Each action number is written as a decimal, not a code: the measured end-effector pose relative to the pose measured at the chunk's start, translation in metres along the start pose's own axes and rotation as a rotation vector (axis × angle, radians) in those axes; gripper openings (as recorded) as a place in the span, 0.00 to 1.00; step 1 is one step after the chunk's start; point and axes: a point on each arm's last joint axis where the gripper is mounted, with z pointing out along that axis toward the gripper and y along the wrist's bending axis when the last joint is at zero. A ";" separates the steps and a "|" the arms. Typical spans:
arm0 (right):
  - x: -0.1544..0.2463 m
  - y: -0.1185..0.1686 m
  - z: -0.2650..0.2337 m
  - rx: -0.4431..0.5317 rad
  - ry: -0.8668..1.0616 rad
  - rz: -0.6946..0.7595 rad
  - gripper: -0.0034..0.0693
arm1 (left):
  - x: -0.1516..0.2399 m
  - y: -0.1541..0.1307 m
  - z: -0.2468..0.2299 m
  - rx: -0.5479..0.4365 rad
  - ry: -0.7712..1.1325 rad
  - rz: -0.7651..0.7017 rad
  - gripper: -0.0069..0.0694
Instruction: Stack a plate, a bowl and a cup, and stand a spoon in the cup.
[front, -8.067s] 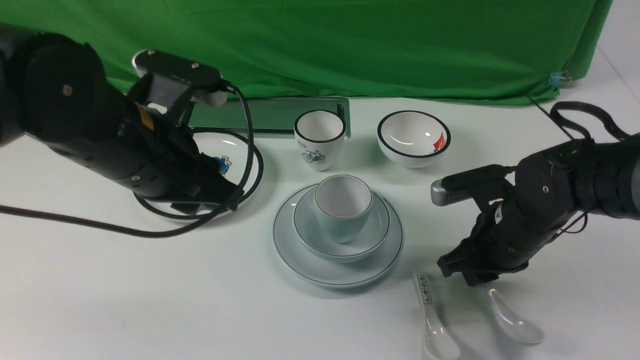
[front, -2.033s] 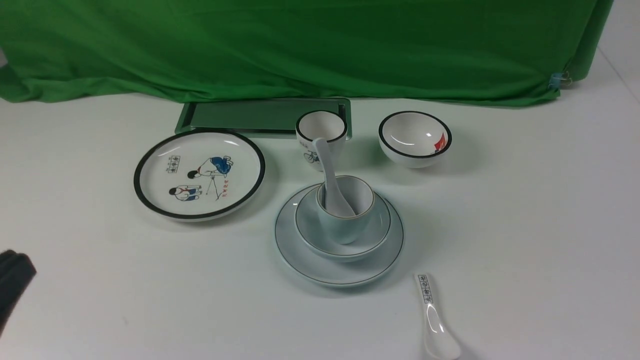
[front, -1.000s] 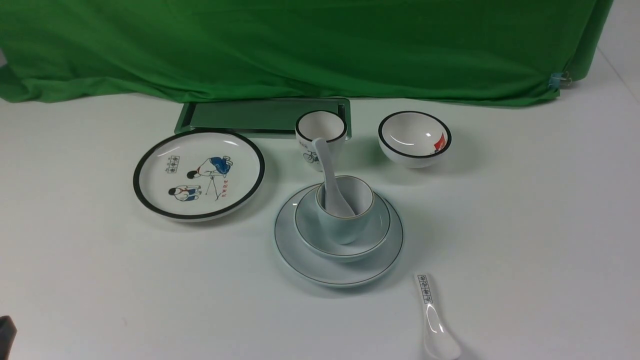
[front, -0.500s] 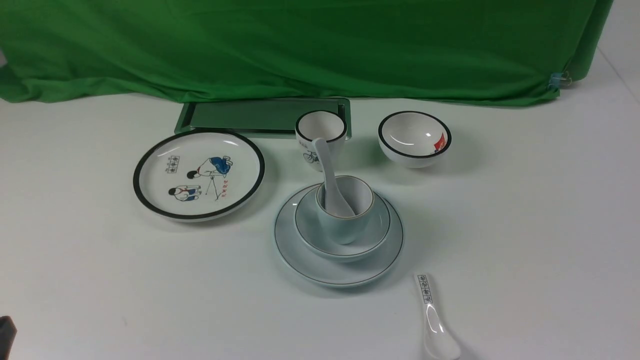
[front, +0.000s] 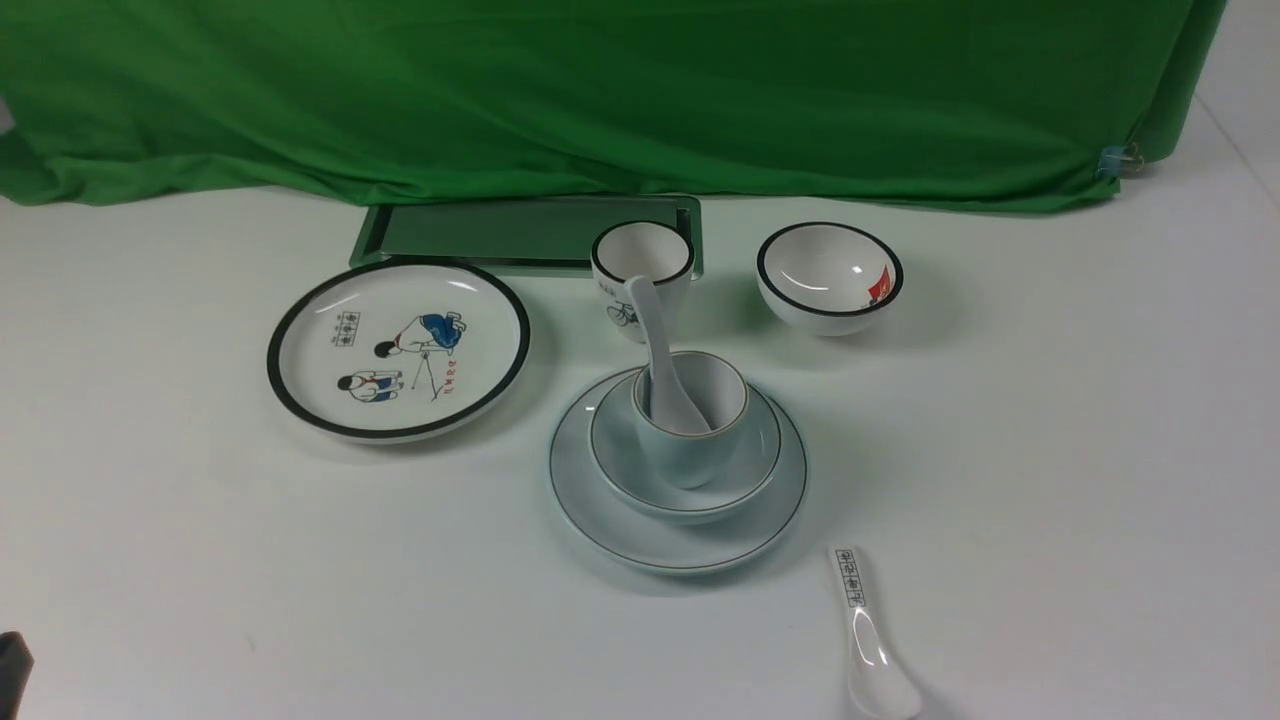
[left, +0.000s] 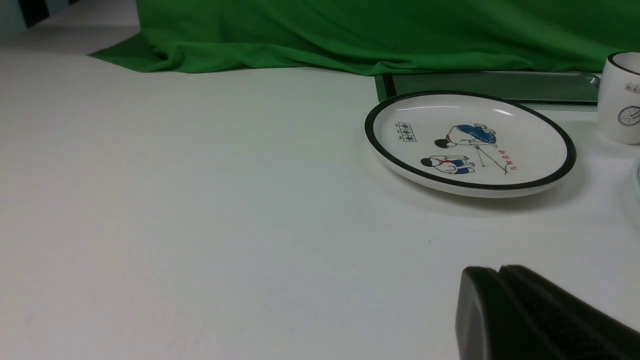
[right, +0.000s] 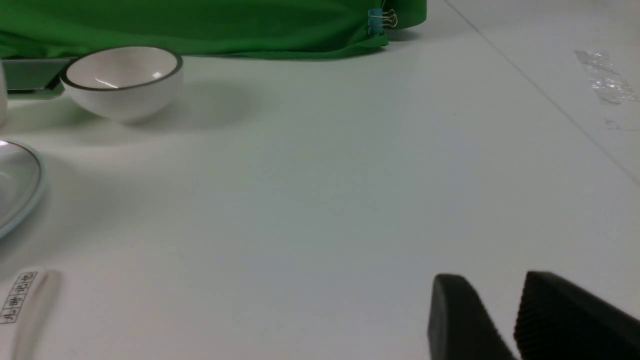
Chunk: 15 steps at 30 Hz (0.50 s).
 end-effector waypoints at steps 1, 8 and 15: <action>0.000 0.000 0.000 0.000 0.000 0.000 0.37 | 0.000 0.000 0.000 0.000 0.000 0.001 0.05; 0.000 0.000 0.000 0.000 0.000 0.000 0.37 | 0.000 0.000 0.000 0.000 0.000 0.001 0.05; 0.000 0.000 0.000 0.000 0.000 0.000 0.38 | 0.000 0.000 0.000 0.000 0.000 0.001 0.05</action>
